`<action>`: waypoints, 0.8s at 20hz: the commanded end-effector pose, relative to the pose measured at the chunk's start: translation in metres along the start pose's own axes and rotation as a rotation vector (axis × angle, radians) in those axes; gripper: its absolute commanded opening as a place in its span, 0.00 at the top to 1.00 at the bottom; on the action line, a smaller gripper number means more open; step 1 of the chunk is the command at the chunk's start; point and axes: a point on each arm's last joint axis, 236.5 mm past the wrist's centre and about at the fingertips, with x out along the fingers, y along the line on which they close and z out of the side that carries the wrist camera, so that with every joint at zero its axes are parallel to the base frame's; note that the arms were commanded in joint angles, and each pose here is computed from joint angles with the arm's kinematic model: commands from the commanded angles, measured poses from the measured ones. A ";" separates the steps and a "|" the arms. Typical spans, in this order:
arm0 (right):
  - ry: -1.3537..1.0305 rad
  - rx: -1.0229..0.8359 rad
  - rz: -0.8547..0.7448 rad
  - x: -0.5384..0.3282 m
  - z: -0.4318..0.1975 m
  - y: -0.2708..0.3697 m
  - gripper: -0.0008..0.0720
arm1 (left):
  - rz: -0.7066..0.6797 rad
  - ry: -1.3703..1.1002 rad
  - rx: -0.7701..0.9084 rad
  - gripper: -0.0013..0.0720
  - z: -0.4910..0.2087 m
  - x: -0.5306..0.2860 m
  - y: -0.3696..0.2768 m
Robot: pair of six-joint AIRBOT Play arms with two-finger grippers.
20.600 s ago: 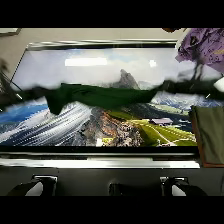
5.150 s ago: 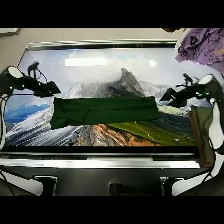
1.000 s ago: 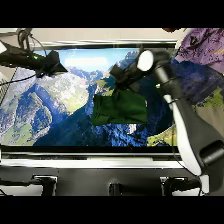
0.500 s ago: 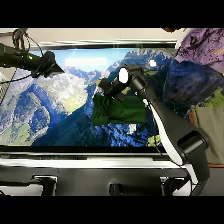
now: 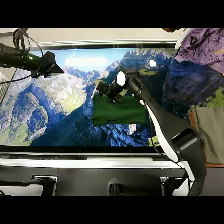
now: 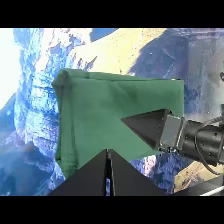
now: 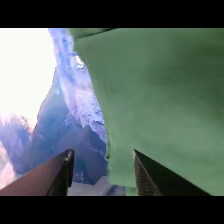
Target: Fold the clothes and pants, and hang the long-sleeved shirts on hangers.
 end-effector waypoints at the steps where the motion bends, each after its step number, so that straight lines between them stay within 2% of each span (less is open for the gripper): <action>1: -0.027 -0.095 0.050 -0.021 0.008 0.011 0.30 | 0.004 -0.002 -0.001 0.95 0.001 0.000 0.002; 3: -0.049 -0.091 0.079 -0.052 0.026 0.007 0.26 | 0.004 -0.001 0.000 0.95 0.001 0.000 0.001; 5: -0.065 -0.113 0.107 -0.097 0.051 -0.012 0.15 | 0.004 -0.002 0.000 0.95 0.001 0.000 0.002; 6: -0.073 -0.123 0.106 -0.122 0.066 -0.032 0.14 | 0.005 -0.002 0.000 0.95 0.001 0.000 0.002; 11: 0.003 -0.060 -0.015 -0.189 0.106 -0.195 0.14 | 0.005 -0.001 -0.001 0.95 0.001 0.000 0.002; 13: 0.070 0.009 0.065 -0.172 0.096 -0.238 0.14 | 0.005 -0.002 -0.001 0.95 0.001 0.000 0.002; 16: 0.099 0.138 0.240 -0.127 0.075 -0.266 0.14 | 0.005 -0.002 0.000 0.95 0.001 0.000 0.002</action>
